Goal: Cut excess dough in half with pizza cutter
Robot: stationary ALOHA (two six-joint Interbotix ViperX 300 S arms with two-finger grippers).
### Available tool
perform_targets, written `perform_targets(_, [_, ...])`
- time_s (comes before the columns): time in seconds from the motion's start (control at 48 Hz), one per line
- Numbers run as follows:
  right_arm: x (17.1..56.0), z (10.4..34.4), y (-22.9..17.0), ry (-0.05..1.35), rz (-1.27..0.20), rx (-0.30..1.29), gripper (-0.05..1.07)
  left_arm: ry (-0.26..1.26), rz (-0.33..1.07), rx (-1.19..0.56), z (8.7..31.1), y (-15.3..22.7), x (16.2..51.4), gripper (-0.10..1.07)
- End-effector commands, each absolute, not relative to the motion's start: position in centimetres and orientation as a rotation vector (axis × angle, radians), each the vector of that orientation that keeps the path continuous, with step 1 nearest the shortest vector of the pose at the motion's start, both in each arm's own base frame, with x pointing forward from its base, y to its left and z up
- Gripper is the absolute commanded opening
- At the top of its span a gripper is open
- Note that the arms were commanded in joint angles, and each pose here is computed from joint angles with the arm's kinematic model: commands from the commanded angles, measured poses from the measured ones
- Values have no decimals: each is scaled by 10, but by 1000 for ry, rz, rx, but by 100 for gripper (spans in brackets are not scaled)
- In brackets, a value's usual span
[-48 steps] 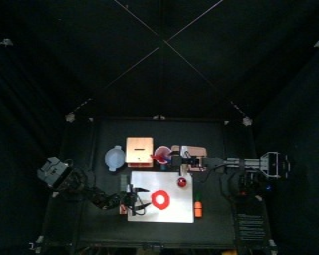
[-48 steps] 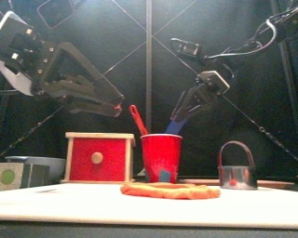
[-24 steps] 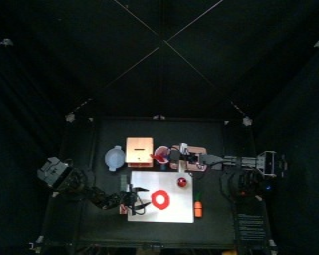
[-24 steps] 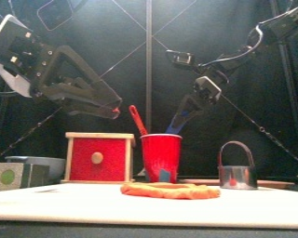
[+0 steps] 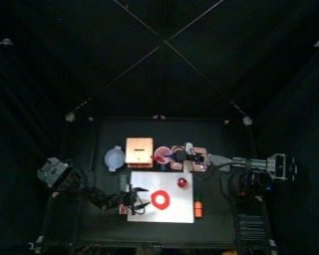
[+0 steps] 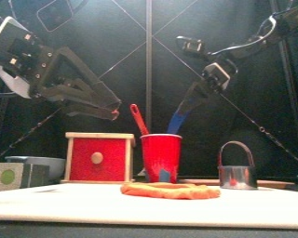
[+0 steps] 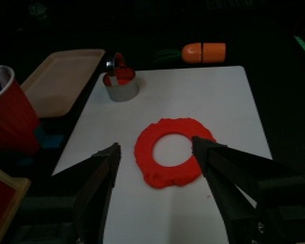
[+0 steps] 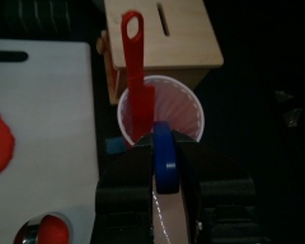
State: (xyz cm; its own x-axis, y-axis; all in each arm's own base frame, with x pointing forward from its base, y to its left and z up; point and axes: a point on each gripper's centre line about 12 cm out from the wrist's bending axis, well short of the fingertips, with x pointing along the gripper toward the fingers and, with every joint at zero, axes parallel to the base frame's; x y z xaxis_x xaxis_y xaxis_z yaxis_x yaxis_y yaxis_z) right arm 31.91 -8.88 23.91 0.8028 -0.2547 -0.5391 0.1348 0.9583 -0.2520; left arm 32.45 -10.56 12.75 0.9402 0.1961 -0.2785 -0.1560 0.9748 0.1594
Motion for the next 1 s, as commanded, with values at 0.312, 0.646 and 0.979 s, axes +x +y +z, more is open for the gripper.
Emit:
perform_targets(0.312, [236, 300, -41, 254, -152, -198, 42, 187, 257, 136, 150, -91, 333, 94])
perform_targets(0.646, [235, 254, -12, 237, -32, -71, 42, 86, 252, 249, 189, -74, 343, 94])
perform_targets(0.979, [275, 236, 12, 270, 62, -49, 42, 153, 194, 283, 198, -68, 366, 94])
